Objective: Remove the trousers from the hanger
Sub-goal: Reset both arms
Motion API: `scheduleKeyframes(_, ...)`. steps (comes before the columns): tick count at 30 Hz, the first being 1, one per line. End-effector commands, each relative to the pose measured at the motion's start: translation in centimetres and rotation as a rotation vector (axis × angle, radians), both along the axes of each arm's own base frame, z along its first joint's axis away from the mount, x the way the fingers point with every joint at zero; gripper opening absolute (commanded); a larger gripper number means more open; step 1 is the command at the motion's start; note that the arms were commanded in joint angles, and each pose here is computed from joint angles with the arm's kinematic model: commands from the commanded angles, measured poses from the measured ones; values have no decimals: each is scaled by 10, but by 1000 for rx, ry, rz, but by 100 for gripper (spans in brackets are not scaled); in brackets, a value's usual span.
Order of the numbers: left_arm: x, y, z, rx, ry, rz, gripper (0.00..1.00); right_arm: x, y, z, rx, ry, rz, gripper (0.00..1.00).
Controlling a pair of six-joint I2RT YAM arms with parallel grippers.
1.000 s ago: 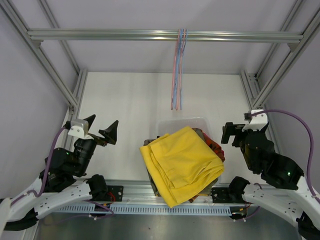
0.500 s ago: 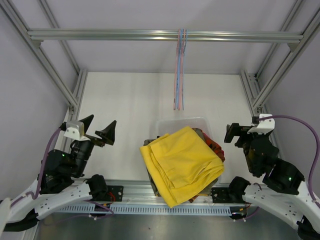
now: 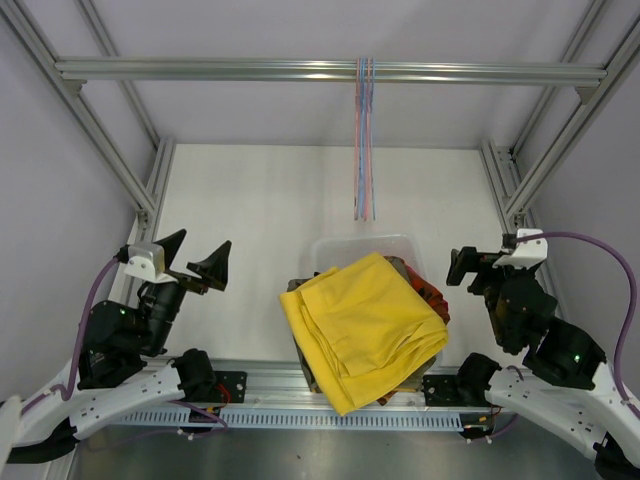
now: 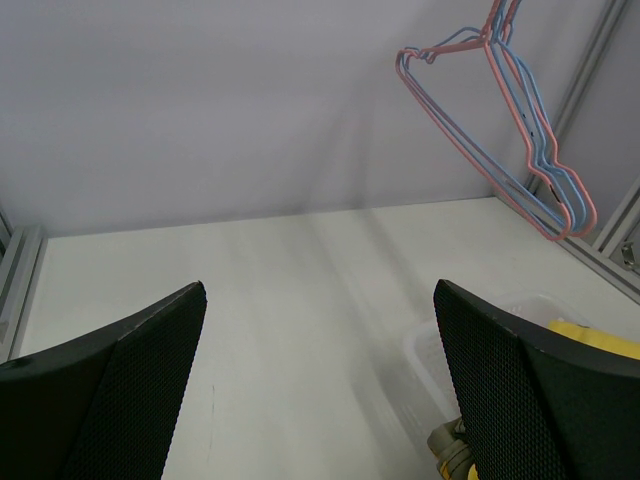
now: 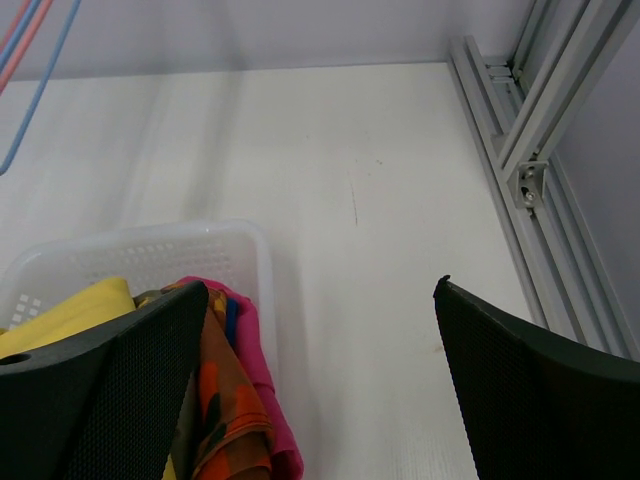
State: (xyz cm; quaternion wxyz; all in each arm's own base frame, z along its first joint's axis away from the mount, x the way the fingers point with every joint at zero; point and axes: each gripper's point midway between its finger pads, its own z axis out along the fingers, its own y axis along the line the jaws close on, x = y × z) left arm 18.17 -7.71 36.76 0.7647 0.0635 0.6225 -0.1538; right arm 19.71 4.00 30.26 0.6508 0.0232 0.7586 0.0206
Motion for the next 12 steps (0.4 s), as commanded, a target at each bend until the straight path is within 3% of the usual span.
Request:
scheduleKeyframes(1,0,2,5,-17,-18,2,99,1,3,11,34,-40,15,100)
scheduleKeyframes(12,1,5,3,-24,-20,21,99,-5,34,19,88,-63,201,100)
